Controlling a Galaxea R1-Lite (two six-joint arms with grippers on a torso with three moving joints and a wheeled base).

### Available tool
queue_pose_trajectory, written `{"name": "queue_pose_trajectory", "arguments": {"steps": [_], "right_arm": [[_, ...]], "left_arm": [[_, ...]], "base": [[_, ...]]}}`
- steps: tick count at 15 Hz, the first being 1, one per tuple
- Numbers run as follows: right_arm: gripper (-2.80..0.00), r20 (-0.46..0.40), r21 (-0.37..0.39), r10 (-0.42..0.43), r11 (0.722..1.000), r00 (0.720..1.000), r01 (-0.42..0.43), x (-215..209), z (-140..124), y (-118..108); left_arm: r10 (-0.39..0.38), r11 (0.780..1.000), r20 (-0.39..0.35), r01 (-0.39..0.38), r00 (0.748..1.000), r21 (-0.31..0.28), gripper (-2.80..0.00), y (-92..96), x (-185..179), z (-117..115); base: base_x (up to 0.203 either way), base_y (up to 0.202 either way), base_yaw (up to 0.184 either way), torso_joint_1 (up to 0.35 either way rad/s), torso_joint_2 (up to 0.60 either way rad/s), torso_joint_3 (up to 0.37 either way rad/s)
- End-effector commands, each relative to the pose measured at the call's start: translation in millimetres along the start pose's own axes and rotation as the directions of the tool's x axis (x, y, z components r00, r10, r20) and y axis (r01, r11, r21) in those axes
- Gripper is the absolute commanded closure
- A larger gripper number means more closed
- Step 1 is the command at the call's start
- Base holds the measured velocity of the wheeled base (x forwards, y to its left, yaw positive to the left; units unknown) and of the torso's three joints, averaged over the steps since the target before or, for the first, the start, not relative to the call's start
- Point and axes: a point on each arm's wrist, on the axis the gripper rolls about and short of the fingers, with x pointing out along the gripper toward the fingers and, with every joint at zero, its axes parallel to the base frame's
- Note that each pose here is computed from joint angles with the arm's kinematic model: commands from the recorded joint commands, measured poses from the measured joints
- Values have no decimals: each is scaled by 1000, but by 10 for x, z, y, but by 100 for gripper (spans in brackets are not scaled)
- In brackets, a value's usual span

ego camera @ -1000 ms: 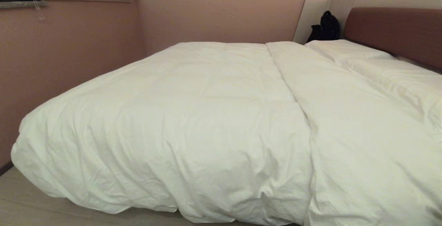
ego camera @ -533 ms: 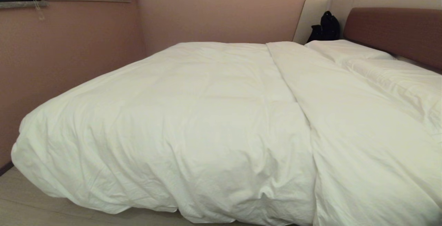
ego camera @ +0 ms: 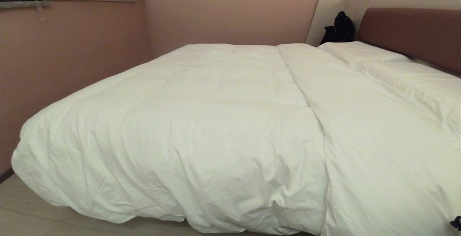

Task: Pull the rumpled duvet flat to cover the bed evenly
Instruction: Flatten the corners of the folded blanket

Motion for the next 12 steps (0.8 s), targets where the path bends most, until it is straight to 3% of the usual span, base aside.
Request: {"name": "queue_pose_trajectory", "arguments": {"steps": [1,6,12], "right_arm": [[0,-2,-34,-126,991,992,126,120,13,-18],[0,45,-95,-278,955,960,281,440,-121,134],[0,50,-102,-279,954,959,283,383,-131,181]], "left_arm": [[1,1000,1,-1,1000,0,0,0,0,0],[1,1000,1,-1,1000,0,0,0,0,0],[1,1000,1,-1,1000,0,0,0,0,0]], "base": [[0,0,0,0,0,0],[0,0,0,0,0,0],[0,0,0,0,0,0]]}}
